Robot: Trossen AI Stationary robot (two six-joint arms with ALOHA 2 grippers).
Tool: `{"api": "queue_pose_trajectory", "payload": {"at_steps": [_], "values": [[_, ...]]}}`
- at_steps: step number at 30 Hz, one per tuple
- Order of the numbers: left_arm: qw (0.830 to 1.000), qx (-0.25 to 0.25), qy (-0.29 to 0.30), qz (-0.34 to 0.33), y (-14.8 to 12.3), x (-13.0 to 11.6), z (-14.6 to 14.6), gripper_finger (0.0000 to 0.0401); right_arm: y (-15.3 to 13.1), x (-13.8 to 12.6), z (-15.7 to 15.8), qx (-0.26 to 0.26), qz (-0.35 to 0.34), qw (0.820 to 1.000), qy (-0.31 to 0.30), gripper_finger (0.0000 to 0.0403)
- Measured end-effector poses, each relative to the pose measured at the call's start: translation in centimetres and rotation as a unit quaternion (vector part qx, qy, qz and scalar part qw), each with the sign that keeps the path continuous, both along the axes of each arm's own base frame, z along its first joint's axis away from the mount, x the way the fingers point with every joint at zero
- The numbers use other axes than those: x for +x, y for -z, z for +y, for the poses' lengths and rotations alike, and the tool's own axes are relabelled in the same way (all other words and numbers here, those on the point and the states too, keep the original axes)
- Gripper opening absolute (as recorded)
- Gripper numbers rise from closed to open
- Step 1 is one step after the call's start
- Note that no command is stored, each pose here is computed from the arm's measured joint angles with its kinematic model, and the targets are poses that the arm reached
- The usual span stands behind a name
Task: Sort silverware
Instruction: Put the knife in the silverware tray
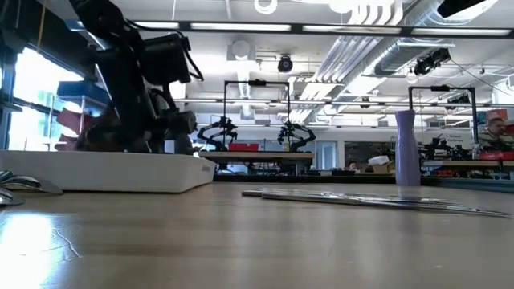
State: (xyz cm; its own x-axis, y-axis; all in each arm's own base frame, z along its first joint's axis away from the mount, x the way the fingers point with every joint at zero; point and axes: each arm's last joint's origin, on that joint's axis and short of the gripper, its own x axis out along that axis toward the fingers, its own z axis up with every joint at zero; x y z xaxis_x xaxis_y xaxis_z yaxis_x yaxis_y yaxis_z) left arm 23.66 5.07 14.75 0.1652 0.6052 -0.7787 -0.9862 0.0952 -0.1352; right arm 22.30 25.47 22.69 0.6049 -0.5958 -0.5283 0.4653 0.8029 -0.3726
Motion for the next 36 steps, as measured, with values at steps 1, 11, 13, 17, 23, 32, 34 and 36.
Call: {"api": "queue_pose_trajectory", "payload": {"at_steps": [1,11,13,17,23,32,34,36], "values": [[1.000,0.001,-0.001,-0.001,0.0,0.0,0.0,0.0081,0.0,0.0,0.0,0.001,0.001,1.000,0.000,0.0209],[0.992,0.040,0.121,-0.009,-4.3,1.0,-1.4,0.0142,0.9,-0.1,0.0,0.014,0.071,0.997,-0.009,0.0208],[0.984,0.059,0.165,-0.033,-6.4,1.3,-2.6,0.0142,1.7,0.0,-0.4,0.020,0.116,0.993,-0.015,0.0208],[0.956,0.101,0.267,-0.063,-9.4,1.3,-6.5,0.0133,3.7,0.7,-1.9,0.024,0.214,0.976,-0.034,0.0208],[0.919,0.153,0.349,-0.100,-10.2,0.5,-12.6,0.0119,5.3,2.7,-4.9,0.084,0.272,0.953,-0.101,0.0208],[0.812,0.205,0.543,-0.065,-7.0,4.0,-17.5,0.0117,7.9,5.7,-9.8,0.195,0.170,0.962,-0.083,0.0208],[0.787,0.217,0.573,-0.067,-5.7,5.6,-17.8,0.0117,8.9,6.1,-10.8,0.220,0.138,0.965,-0.045,0.0208],[0.766,0.221,0.599,-0.078,-4.2,7.2,-17.8,0.0117,9.8,6.2,-11.8,0.238,0.119,0.964,-0.014,0.0208]]}}
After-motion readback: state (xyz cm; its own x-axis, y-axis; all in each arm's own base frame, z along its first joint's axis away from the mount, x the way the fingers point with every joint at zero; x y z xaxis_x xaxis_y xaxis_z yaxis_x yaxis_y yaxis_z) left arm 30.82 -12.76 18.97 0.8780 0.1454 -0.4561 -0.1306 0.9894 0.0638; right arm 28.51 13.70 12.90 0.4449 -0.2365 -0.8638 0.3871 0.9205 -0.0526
